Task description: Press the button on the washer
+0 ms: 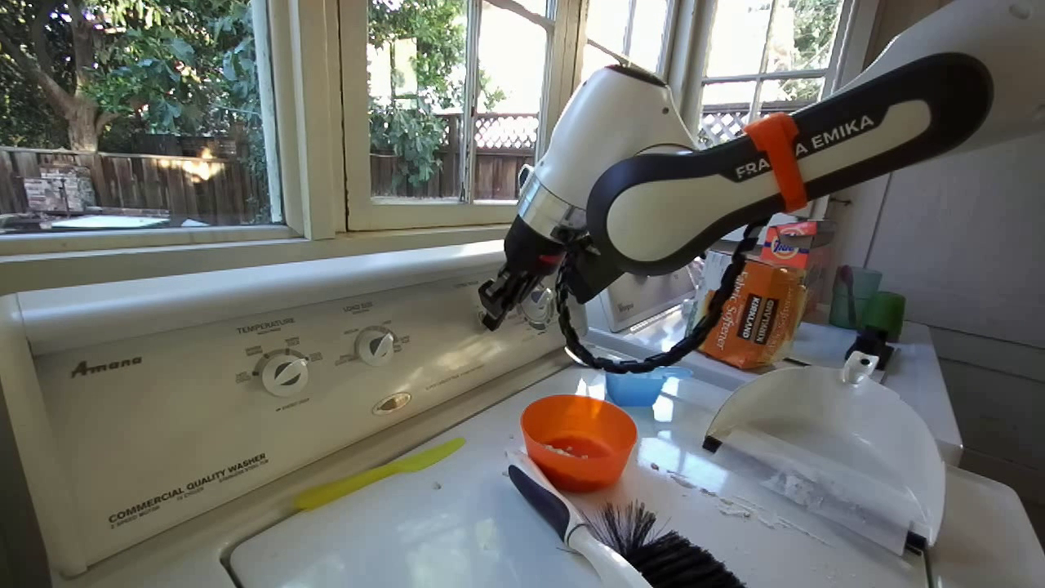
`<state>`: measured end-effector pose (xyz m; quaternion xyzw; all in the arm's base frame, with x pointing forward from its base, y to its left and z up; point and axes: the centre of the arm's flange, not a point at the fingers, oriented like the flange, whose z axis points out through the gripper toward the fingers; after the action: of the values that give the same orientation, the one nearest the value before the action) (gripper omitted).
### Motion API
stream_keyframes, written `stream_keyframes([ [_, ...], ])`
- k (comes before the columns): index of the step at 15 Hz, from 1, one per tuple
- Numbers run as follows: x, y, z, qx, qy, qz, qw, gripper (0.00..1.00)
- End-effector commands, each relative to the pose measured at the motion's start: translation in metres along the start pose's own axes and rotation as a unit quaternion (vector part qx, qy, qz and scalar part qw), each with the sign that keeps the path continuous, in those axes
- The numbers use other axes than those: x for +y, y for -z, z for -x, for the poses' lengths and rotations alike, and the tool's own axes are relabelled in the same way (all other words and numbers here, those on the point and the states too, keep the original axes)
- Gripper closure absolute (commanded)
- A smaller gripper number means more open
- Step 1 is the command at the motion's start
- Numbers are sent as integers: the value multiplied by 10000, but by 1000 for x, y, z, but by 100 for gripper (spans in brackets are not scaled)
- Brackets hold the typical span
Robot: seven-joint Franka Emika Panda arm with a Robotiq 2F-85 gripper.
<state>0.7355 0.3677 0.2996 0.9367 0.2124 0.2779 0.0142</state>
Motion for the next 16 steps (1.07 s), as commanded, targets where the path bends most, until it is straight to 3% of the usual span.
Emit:
stream_keyframes([
  [1, 0, -18, 1, -61, -96, 20, 9999, 100],
  [6, -1, -4, -3, -53, -77, -17, 10000, 100],
  [12, -6, 40, -5, -116, 69, -46, 9999, 100],
  [16, -7, 68, -3, -381, 168, 25, 9991, 100],
])
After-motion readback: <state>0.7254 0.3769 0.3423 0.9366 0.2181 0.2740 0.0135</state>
